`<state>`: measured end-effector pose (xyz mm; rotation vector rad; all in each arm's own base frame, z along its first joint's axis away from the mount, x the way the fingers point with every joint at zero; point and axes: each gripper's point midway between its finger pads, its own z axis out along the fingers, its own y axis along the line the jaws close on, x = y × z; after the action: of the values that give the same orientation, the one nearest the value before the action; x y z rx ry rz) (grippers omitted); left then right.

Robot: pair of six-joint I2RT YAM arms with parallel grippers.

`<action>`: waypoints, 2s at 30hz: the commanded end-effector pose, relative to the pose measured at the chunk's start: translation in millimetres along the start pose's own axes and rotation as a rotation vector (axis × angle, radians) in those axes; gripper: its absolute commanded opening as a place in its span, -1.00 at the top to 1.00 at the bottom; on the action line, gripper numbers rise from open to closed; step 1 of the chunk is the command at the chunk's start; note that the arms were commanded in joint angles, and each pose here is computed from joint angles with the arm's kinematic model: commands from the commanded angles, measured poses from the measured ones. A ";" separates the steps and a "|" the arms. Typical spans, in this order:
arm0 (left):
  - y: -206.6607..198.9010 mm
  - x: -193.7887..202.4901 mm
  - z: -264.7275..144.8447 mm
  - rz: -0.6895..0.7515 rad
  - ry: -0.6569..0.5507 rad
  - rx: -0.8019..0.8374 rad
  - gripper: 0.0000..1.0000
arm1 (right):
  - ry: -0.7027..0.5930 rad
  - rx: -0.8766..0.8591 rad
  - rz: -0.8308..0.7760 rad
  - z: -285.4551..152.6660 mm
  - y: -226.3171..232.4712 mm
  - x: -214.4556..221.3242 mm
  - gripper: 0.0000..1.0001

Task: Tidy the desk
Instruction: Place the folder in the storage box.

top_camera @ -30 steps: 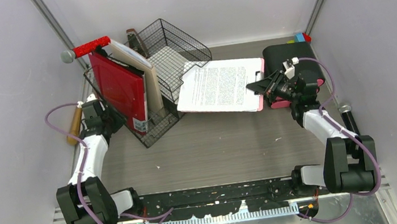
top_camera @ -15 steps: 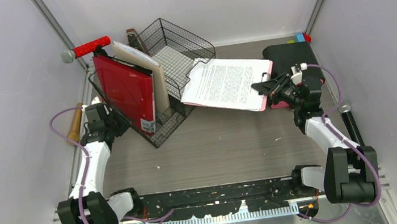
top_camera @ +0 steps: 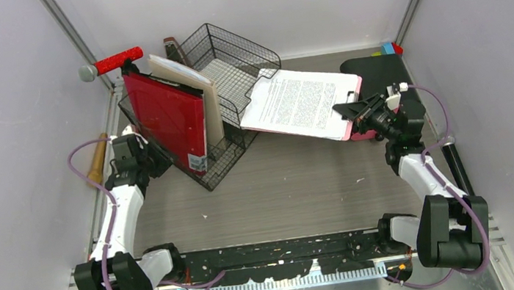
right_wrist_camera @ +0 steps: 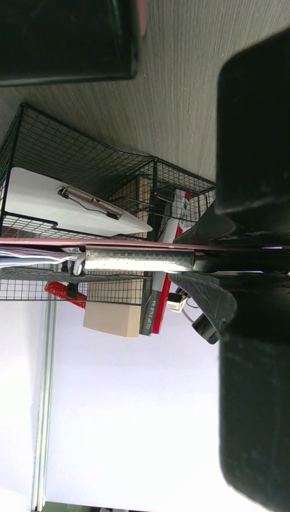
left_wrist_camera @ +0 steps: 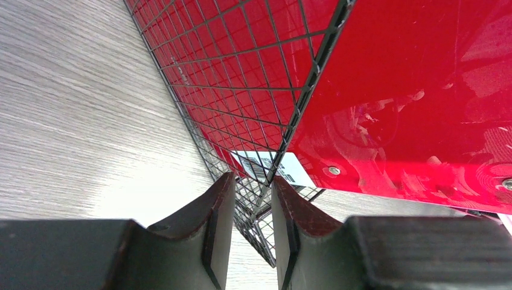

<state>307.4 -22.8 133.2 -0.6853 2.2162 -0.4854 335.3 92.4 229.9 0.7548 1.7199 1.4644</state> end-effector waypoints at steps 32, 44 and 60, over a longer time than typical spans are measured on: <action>-11.3 11.7 -10.1 0.100 0.024 0.088 0.55 | -0.323 -0.123 -0.060 -6.7 26.4 -58.6 1.00; -16.7 26.3 -17.4 0.164 0.069 0.133 0.86 | -0.350 -0.092 -0.048 -6.6 15.0 -62.1 0.99; -13.5 21.0 -17.1 0.195 0.043 0.116 1.00 | -0.272 -0.087 -0.001 14.7 6.8 -58.6 0.99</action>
<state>285.5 -44.5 132.2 -0.4369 2.2774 -0.5410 358.7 69.8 209.0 0.8743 1.5986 1.3886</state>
